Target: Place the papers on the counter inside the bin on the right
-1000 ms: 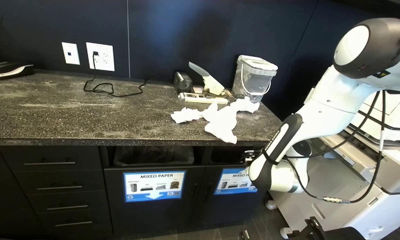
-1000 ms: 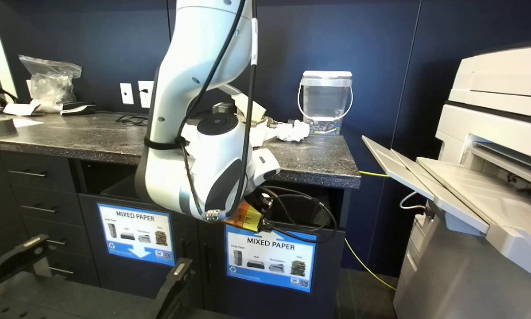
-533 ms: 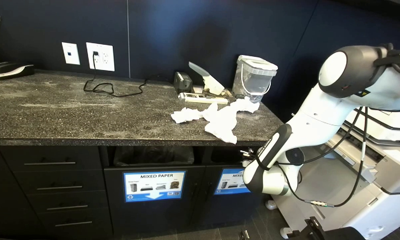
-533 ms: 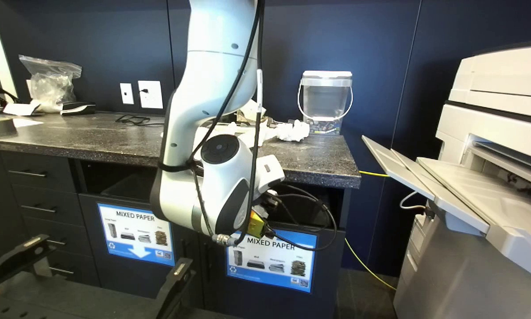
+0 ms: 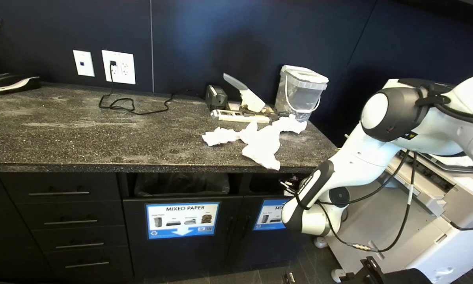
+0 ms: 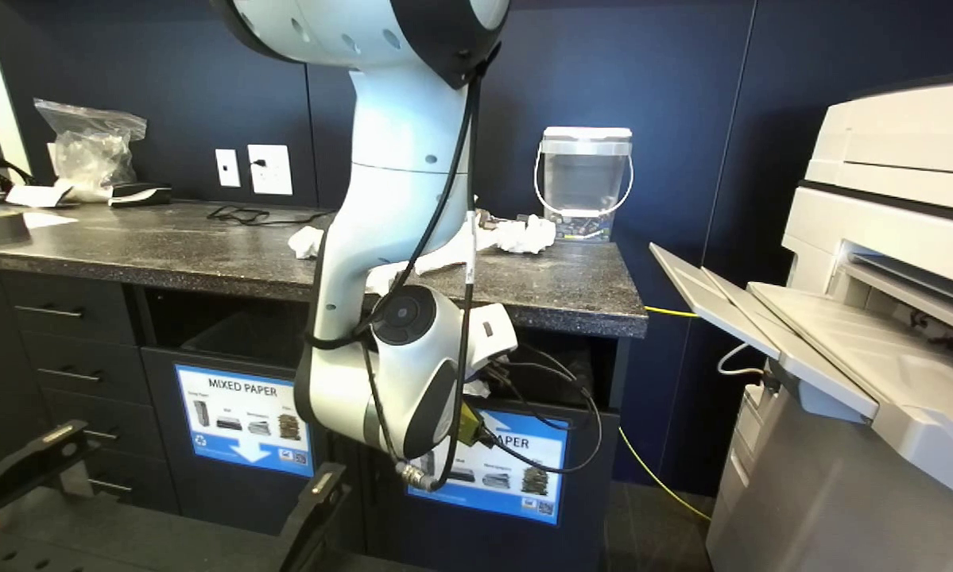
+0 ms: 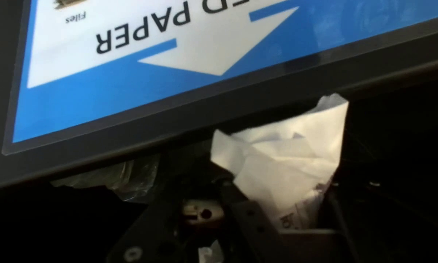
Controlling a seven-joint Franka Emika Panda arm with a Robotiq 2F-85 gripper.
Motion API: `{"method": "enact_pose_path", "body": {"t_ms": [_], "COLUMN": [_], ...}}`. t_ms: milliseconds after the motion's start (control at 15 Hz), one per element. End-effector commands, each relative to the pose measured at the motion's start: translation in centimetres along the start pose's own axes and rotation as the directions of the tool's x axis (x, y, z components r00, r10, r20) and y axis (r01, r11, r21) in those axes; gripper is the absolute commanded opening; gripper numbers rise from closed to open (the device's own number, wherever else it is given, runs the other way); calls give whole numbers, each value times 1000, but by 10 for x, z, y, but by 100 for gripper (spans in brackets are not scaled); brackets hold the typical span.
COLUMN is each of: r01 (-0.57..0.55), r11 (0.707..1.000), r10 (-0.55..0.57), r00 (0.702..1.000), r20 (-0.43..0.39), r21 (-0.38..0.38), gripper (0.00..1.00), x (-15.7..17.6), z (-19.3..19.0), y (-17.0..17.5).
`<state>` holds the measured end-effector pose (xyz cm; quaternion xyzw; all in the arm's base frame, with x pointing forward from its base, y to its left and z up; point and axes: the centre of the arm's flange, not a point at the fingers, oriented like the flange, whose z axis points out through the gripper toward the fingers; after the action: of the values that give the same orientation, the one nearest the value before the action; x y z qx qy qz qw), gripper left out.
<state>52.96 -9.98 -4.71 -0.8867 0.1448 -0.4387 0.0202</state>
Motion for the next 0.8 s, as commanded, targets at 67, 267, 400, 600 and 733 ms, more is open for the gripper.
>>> {"method": "enact_pose_path", "body": {"t_ms": [67, 267, 400, 600, 733], "r01": [6, 7, -1, 5, 8], "r11": [999, 998, 998, 998, 998], "r10": [-1, 0, 7, 1, -2], "r00": [995, 994, 995, 996, 996], "r20": [-98, -108, -101, -88, -87], "r21": [47, 60, 60, 64, 66], "gripper": [14, 15, 12, 38, 51], "x": [7, 7, 7, 5, 6], "z": [31, 41, 45, 46, 46], "y": [4, 3, 2, -1, -1]}}
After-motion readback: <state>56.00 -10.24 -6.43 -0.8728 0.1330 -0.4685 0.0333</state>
